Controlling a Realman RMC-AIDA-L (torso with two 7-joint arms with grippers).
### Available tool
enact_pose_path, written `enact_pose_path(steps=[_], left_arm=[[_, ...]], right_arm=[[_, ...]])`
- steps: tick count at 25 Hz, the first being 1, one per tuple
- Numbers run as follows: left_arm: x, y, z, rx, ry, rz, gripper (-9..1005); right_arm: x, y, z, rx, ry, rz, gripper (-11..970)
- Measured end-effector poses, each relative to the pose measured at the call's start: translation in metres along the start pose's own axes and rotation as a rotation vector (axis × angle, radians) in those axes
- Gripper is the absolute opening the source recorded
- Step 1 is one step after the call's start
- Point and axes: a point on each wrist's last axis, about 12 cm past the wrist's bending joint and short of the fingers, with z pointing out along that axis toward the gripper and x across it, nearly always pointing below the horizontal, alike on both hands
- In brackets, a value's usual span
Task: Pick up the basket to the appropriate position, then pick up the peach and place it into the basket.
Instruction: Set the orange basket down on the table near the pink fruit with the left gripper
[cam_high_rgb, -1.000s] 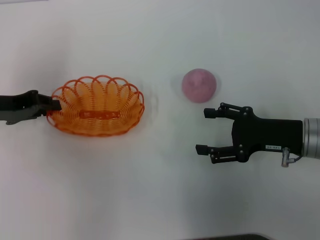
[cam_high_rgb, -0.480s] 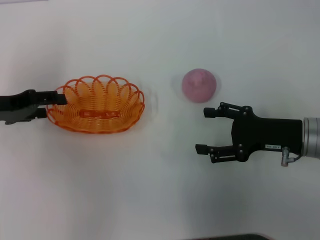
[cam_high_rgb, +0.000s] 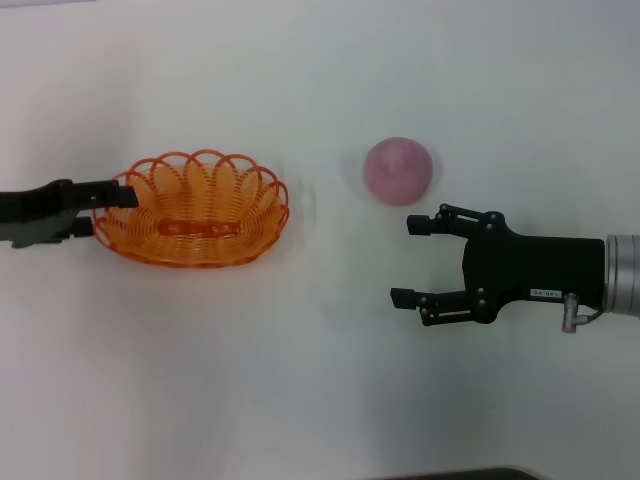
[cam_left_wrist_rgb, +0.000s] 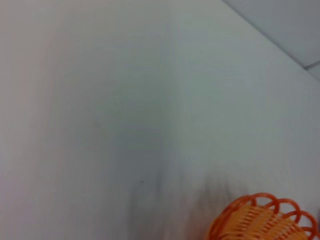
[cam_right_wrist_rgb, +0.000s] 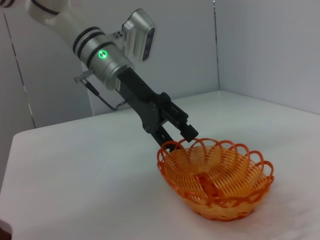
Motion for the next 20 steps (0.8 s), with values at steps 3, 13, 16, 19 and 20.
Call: enact_pose_path(steps=[3, 13, 16, 19, 20], left_arm=[[-0.001, -0.006, -0.002, 0.061, -0.028, 0.099, 886], [0.003, -0.011, -0.016, 0.206, -0.206, 0.518, 886], [0.001, -0.006, -0.015, 0.158, -0.224, 0.553, 886], [0.001, -0.004, -0.014, 0.128, -0.234, 0.605, 886], [0.001, -0.003, -0.014, 0.122, -0.236, 0.626, 886]], right_arm=[[0.0, 0.0, 0.0, 0.0, 0.0, 0.0, 957], [0.0, 0.0, 0.0, -0.001, -0.001, 0.001, 957], [0.0, 0.0, 0.0, -0.003, -0.002, 0.0, 958], [-0.001, 0.0, 0.0, -0.004, -0.003, 0.0, 958], [-0.001, 0.0, 0.0, -0.004, -0.003, 0.0, 958]])
